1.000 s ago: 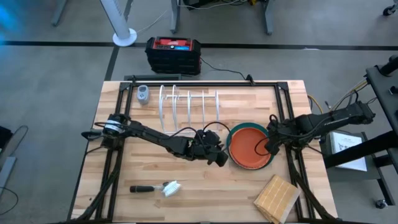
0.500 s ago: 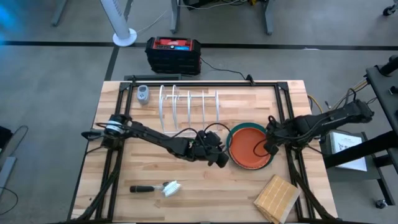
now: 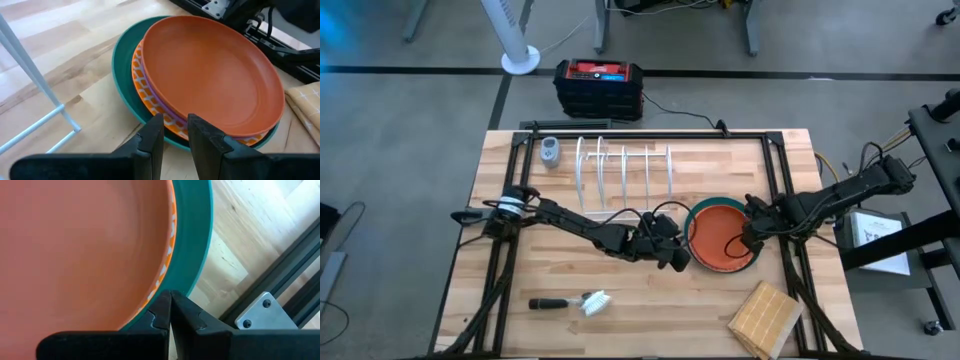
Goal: Sort dishes
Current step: Put the orange plate into the dish rack
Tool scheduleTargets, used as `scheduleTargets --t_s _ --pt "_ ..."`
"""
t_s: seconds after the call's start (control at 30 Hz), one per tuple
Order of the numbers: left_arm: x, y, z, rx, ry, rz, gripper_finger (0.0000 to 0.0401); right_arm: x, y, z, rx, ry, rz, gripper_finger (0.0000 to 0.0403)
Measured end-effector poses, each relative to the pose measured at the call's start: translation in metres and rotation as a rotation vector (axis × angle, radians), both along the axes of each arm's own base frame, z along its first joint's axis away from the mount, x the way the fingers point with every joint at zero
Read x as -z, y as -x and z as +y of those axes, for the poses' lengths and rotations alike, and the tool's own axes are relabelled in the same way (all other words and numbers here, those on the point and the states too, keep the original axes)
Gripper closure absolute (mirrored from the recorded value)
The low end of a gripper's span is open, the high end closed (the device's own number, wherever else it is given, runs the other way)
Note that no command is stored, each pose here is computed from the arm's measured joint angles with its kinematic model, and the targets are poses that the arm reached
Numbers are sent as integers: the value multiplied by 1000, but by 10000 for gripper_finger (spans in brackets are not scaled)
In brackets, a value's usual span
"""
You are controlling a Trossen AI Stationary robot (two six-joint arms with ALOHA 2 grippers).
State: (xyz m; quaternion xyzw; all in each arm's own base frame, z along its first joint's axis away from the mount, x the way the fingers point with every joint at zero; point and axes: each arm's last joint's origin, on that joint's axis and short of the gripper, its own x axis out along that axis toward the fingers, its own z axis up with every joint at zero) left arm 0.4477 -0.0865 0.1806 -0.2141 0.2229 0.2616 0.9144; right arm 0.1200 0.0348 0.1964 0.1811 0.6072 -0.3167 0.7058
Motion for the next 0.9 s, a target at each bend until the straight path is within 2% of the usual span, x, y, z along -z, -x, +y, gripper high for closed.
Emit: scheduleTargets --t_s 0.13,0.47,0.7,0.9 --pt "0 -1 3 -16 -1 -7 325 2 -3 2 -7 27 -6 403" --pt "-1 -1 5 -9 -12 -6 325 3 -7 5 -20 16 -36 403" --pt "0 -3 7 31 91 -12 325 3 -9 5 -29 8 -57 403" --pt "-1 -4 10 -47 197 -65 325 3 -9 6 -35 8 -57 403"
